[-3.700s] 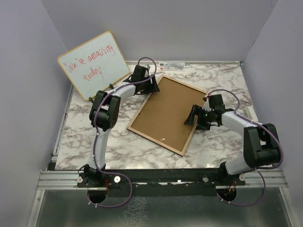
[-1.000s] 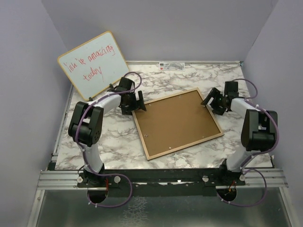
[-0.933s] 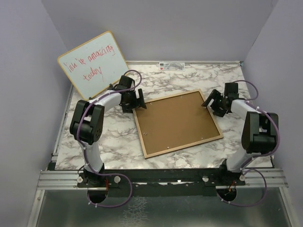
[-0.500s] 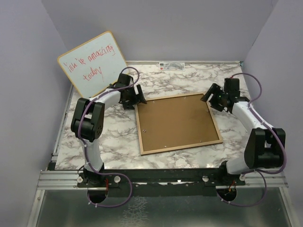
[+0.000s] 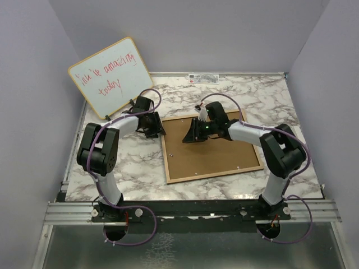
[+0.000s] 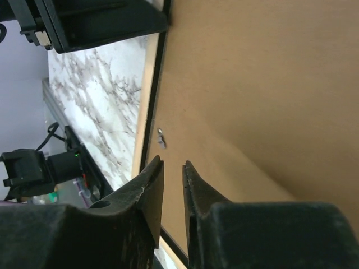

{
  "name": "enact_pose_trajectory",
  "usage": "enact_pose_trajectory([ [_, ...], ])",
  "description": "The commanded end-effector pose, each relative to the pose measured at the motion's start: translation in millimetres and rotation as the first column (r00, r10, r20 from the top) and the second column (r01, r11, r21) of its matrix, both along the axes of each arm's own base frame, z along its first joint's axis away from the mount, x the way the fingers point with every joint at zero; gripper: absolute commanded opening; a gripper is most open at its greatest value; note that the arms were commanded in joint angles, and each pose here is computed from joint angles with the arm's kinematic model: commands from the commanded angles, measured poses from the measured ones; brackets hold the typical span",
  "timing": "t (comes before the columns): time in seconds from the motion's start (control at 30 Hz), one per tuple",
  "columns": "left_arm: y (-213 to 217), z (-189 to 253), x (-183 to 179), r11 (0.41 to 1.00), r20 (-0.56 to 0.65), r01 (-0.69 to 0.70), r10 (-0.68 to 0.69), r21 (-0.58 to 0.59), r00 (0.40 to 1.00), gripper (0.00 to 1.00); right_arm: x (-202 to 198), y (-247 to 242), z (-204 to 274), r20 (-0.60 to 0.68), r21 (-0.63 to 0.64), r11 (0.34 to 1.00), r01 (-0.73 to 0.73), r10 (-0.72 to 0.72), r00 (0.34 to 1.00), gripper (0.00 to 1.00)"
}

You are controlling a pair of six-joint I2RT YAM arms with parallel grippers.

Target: Put the photo into the frame

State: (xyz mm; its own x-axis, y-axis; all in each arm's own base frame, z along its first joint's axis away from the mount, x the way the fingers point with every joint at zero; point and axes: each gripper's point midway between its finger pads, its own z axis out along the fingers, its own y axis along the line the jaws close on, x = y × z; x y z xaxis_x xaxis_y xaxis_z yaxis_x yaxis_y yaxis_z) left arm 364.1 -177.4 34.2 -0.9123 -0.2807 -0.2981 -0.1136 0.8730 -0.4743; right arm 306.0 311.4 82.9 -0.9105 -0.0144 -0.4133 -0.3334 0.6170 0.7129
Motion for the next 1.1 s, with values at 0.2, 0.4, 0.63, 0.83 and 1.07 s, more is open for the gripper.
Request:
enact_pose_trajectory([
  [0.2, 5, -18, -17, 1.0, -0.081, -0.002, 0.003, 0.017, 0.997, 0.37, -28, 68, -11, -0.013, 0.081, 0.972, -0.22, 0.222, 0.975, 0.12],
  [0.4, 5, -22, -16, 1.0, -0.091, -0.003, 0.005, 0.023, 0.996, 0.37, -35, 76, -35, -0.062, 0.039, 0.968, -0.248, 0.25, 0.966, 0.14],
  [0.63, 5, -25, -16, 1.0, -0.101, -0.006, 0.008, 0.022, 0.995, 0.37, -46, 72, -56, -0.102, -0.012, 0.961, -0.277, 0.274, 0.956, 0.12],
  [0.83, 4, -26, -14, 1.0, -0.102, -0.005, 0.008, 0.023, 0.995, 0.37, -58, 72, -63, -0.108, -0.022, 0.951, -0.31, 0.306, 0.946, 0.09],
  [1.07, 1, -27, -14, 1.0, -0.117, -0.009, 0.01, 0.009, 0.993, 0.37, -65, 75, -75, -0.115, -0.054, 0.945, -0.322, 0.315, 0.942, 0.07],
])
